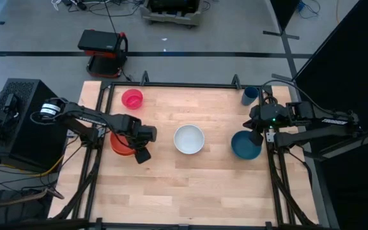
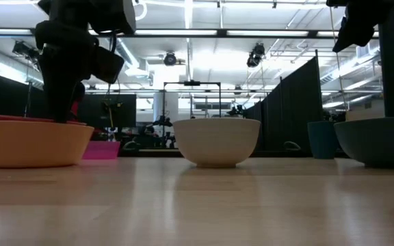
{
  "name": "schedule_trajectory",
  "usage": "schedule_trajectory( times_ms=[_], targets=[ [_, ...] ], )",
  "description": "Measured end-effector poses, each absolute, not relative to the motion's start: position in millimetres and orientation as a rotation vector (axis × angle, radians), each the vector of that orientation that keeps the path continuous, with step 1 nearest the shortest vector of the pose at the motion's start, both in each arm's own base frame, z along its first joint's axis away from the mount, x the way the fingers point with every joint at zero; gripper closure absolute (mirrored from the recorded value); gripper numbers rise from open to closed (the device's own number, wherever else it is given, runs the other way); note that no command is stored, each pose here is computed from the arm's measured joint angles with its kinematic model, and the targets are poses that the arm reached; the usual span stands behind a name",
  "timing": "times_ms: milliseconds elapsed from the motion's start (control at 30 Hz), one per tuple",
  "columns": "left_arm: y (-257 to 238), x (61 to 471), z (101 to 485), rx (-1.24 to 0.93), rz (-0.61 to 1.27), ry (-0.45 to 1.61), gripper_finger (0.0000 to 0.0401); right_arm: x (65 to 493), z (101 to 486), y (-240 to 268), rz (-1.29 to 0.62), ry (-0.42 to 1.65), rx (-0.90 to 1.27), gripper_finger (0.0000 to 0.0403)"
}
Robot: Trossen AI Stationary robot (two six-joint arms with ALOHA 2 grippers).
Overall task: Nest bowls inside each other
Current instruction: Move the stacked colored bowls to the right slightly
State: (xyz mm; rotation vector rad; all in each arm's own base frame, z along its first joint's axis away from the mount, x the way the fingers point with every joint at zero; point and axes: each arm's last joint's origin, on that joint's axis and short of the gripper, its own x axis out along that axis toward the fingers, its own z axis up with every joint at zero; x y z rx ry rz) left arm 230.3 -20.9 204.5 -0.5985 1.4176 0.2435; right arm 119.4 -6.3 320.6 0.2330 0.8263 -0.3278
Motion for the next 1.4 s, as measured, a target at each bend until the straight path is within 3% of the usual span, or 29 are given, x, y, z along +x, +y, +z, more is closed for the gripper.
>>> schedule_trajectory(
  times_ms=[433, 1233, 1400],
  targets=[
    [-20.7, 231.0, 202.6, -0.599, 0.244, 1.404, 0.0395, 119.6, 320.7, -6.3, -0.328, 0.824, 0.233, 0.0403],
    [-24.1, 285.5, 179.7, -0.574, 0.065, 1.319, 0.0401, 120.5, 321.4, -6.3, -0.327, 0.813, 0.238, 0.0403],
    [-20.0, 296.9, 191.8, -0.537, 0.058, 1.317, 0.0401, 120.6, 321.5, -6.3, -0.327, 0.812, 0.239, 0.0403]
  ],
)
